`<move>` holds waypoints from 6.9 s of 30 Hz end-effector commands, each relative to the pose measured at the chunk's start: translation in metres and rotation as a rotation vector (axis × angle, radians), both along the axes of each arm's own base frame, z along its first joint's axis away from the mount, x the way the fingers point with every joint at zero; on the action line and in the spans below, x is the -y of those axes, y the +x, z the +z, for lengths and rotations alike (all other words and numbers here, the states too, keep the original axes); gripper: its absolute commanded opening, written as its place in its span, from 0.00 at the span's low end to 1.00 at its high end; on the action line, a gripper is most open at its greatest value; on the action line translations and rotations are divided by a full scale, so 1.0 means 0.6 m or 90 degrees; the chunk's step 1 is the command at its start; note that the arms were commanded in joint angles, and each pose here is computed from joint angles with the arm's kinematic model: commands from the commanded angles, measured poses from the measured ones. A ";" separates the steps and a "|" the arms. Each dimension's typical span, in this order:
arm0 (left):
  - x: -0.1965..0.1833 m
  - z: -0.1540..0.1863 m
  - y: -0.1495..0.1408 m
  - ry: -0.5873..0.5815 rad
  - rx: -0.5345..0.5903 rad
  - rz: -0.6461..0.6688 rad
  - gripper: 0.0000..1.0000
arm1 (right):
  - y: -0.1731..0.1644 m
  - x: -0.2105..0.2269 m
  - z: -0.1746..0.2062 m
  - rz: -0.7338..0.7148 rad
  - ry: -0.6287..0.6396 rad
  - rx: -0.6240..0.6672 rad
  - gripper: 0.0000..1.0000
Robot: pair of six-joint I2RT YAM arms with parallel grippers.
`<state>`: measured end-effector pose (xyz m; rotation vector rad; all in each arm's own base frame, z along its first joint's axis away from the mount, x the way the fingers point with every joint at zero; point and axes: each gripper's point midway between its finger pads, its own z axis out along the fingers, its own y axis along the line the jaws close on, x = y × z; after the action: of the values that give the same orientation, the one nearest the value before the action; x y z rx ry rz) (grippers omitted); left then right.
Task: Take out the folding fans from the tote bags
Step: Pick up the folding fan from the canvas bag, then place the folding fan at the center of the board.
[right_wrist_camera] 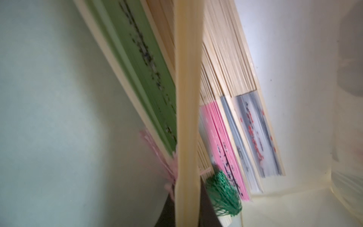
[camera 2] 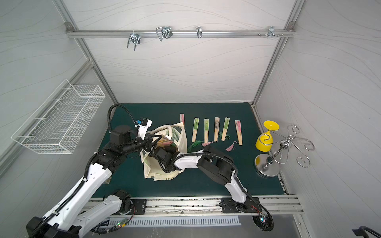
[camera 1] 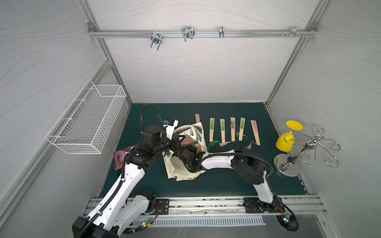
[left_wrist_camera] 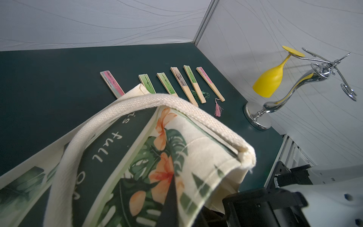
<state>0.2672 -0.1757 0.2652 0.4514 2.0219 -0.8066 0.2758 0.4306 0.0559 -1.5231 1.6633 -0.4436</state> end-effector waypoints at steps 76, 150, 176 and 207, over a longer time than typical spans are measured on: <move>-0.002 0.067 0.035 -0.043 0.063 0.051 0.00 | -0.087 -0.003 -0.050 -0.036 0.135 -0.468 0.43; -0.105 0.047 0.118 0.065 0.116 0.310 0.00 | -0.155 0.066 0.138 -0.152 0.233 -0.397 0.00; -0.123 0.084 0.101 0.011 0.183 0.345 0.00 | -0.121 0.075 0.167 -0.221 0.315 -0.422 0.00; -0.128 0.043 0.108 0.044 0.130 0.361 0.00 | -0.177 0.492 0.194 -0.669 0.494 -0.434 0.00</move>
<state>0.3339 -0.0961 0.2678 -0.0043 1.9172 -0.2798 0.1854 0.1670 0.1916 -0.2559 2.5384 0.3216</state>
